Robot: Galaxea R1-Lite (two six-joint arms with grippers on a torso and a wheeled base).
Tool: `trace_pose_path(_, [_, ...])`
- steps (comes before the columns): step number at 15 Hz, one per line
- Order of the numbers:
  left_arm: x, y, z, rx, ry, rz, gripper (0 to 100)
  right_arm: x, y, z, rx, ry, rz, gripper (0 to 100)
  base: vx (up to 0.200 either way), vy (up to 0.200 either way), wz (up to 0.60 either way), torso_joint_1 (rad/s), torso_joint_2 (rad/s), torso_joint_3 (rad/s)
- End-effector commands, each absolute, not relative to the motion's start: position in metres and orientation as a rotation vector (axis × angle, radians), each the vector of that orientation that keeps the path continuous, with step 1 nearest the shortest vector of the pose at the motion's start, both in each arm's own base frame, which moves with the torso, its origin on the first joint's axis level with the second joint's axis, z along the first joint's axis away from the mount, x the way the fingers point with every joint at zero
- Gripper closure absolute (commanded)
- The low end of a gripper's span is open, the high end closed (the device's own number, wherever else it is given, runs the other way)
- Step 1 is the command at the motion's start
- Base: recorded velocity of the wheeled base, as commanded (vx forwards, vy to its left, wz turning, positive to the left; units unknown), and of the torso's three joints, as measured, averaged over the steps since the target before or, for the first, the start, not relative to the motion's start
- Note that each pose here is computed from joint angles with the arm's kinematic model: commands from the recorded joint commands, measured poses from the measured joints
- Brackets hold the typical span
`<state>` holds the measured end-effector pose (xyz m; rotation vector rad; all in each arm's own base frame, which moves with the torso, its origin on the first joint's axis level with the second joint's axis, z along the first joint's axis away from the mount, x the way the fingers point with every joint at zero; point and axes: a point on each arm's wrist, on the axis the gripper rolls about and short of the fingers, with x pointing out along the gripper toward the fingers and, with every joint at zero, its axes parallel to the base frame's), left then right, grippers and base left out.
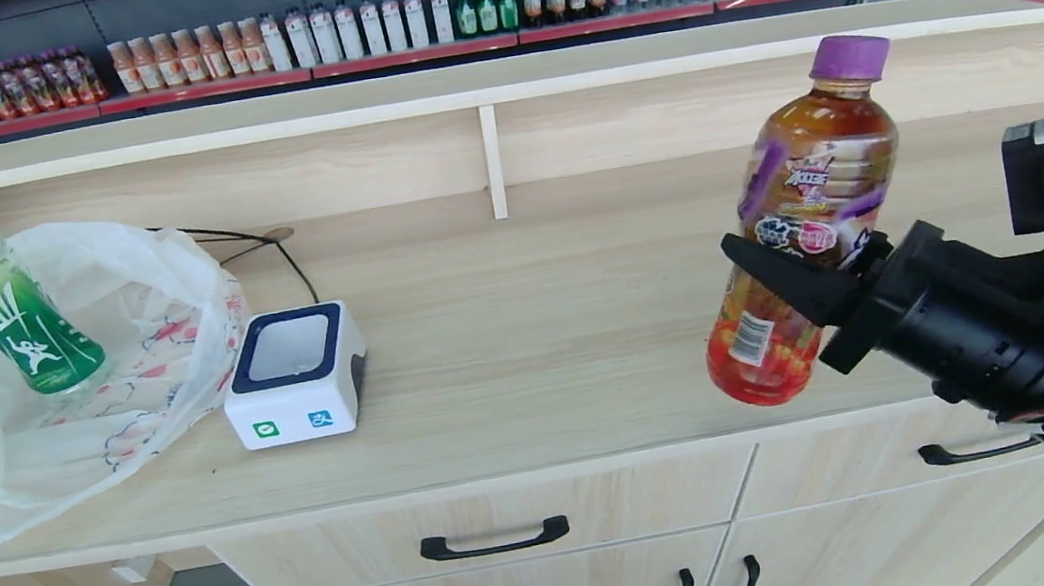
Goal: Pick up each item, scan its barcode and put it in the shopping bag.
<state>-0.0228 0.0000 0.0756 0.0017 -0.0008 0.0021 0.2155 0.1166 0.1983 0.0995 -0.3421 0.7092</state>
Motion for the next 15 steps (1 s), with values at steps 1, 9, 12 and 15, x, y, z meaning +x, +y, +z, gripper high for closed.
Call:
trace_pose_path(1, [-0.023, 0.0, 0.076, 0.002, -0.002, 0.002, 0, 0.203, 0.109, 0.202, 0.085, -0.368, 0.629, 100, 0.0, 0.0, 0.0, 0.0, 0.0, 0.0])
trace_pose_path(9, [-0.023, 0.0, 0.076, 0.006, -0.002, 0.003, 0, 0.192, 0.108, 0.201, 0.052, -0.361, 0.327, 100, 0.0, 0.0, 0.0, 0.0, 0.0, 0.0])
trace_pose_path(12, [-0.023, 0.0, 0.076, 0.006, -0.002, 0.0, 0, 0.196, 0.114, 0.211, 0.092, -0.387, 0.245, 100, 0.0, 0.0, 0.0, 0.0, 0.0, 0.0])
trace_pose_path(15, [-0.023, 0.0, 0.076, 0.005, -0.002, 0.003, 0, 0.197, 0.114, 0.212, 0.095, -0.392, 0.243, 100, -0.2, 0.0, 0.0, 0.007, 0.0, 0.002])
